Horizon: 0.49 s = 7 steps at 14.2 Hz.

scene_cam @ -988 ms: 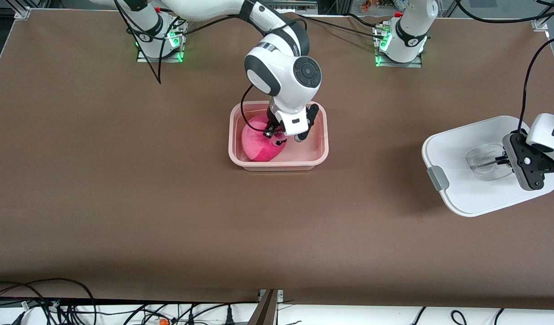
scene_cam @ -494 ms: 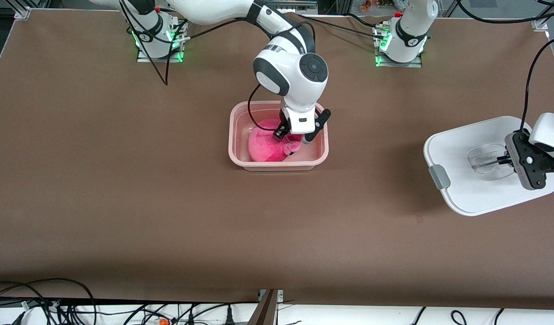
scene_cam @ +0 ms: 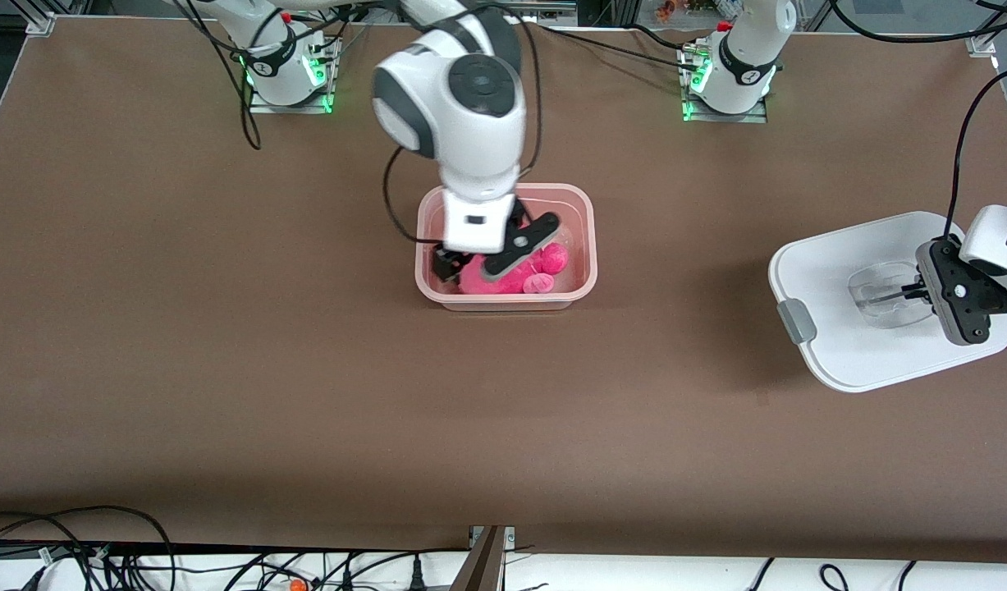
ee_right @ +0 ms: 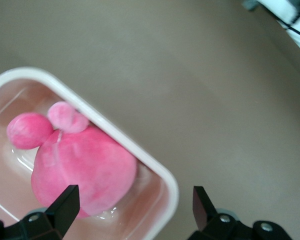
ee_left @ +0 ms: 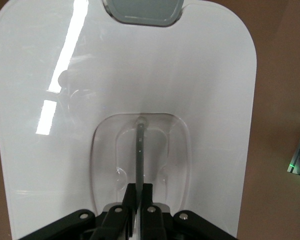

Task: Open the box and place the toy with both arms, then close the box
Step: 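Withdraw the right gripper while the left gripper carries the lid back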

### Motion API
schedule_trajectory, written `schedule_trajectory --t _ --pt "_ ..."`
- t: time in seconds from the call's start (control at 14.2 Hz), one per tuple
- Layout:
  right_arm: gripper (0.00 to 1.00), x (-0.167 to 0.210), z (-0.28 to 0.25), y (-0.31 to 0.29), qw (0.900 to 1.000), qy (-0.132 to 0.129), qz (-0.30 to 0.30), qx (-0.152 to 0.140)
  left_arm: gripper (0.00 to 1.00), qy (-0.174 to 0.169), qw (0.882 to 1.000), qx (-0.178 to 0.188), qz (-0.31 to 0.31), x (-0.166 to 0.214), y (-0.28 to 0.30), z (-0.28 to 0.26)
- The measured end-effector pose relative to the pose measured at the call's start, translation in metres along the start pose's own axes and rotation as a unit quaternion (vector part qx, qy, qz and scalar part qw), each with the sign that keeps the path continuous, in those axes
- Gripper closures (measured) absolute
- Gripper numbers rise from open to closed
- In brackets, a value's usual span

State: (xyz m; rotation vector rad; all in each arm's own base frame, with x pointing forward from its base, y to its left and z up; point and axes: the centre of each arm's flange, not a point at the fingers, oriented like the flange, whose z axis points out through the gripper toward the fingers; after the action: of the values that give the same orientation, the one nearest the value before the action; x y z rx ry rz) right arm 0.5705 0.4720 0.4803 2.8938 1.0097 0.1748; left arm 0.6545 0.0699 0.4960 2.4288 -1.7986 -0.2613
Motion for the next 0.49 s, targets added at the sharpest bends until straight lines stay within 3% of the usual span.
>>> schedule_trajectory --t 0.28,0.49 --pt "0.00 -0.038 -0.069 0.109 0.994 -0.018 0.102 0.029 0.93 0.016 1.000 -0.010 0.021 0.023 0.003 0.005" --pt "0.00 -0.082 -0.101 0.168 0.986 -0.026 0.160 0.038 0.93 0.005 0.996 -0.027 0.086 0.104 0.016 0.029"
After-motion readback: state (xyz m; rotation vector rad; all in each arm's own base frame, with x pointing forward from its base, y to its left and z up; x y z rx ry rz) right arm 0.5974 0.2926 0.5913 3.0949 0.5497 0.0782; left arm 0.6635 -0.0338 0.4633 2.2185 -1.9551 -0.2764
